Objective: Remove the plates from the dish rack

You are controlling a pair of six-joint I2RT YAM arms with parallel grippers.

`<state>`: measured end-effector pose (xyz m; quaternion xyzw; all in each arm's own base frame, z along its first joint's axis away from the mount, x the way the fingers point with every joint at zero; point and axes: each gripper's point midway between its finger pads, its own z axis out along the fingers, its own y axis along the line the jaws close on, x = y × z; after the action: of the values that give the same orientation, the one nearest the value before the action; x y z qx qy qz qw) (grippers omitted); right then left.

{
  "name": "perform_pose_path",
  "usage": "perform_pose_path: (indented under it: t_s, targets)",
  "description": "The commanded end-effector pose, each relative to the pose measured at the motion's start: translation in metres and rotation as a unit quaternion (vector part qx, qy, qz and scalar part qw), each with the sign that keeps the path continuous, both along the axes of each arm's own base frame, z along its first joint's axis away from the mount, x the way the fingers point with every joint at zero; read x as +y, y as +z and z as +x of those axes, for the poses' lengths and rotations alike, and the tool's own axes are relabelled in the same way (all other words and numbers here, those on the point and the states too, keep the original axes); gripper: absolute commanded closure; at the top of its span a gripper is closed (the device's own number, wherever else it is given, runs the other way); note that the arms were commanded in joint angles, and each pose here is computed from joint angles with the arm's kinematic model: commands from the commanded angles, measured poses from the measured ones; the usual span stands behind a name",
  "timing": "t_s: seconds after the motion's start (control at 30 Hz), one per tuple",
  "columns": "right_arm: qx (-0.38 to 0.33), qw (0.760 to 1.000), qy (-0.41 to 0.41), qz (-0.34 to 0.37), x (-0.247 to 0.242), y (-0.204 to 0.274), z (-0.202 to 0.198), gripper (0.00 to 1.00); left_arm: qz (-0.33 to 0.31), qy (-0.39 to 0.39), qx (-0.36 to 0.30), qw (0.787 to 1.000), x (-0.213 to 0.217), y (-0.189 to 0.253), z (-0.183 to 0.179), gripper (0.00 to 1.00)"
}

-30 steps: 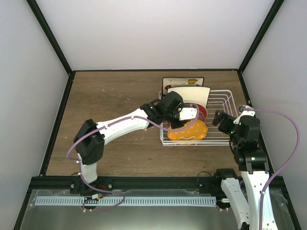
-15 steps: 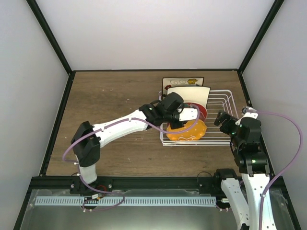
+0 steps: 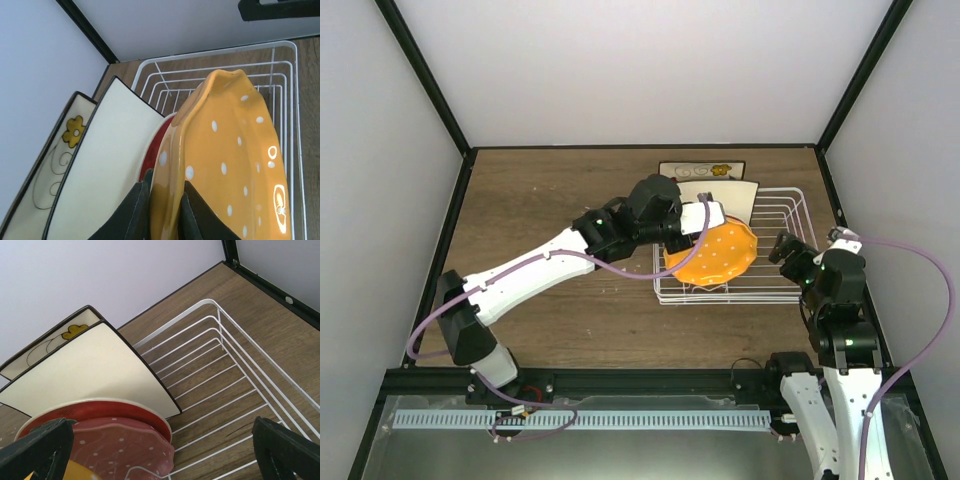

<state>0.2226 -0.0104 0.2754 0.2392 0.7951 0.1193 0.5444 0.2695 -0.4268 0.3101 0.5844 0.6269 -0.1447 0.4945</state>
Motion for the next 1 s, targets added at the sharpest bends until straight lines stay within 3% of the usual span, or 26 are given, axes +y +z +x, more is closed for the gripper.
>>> perform_pose_path:
  t_s: [0.0, 0.33, 0.5, 0.6, 0.73, 0.97]
  targets:
    - [-0.012, 1.000, -0.018, 0.009, -0.005, 0.004, -0.003, 0.00, -0.130, 0.028, -0.066, 0.989, 0.015, 0.106, 0.000, 0.96]
    - [-0.005, 1.000, -0.013, 0.020, -0.002, -0.006, -0.003, 0.00, -0.273, 0.142, -0.081, 0.948, 0.095, 0.194, 0.034, 0.96]
    - [-0.003, 1.000, -0.014, 0.023, -0.002, -0.009, -0.004, 0.00, -0.345, 0.226, -0.091, 0.906, 0.163, 0.237, 0.063, 0.96]
    - [-0.005, 1.000, -0.013, 0.026, -0.001, -0.008, -0.003, 0.00, -0.377, 0.307, -0.075, 0.871, 0.221, 0.244, 0.094, 0.96]
    - [-0.007, 1.000, -0.008, 0.027, 0.001, -0.007, 0.000, 0.00, -0.380, 0.407, -0.026, 0.830, 0.293, 0.209, 0.135, 0.96]
    - [0.008, 0.999, 0.031, 0.032, 0.014, -0.012, 0.015, 0.00, -0.396, 0.522, 0.138, 0.742, 0.392, 0.092, 0.192, 0.96]
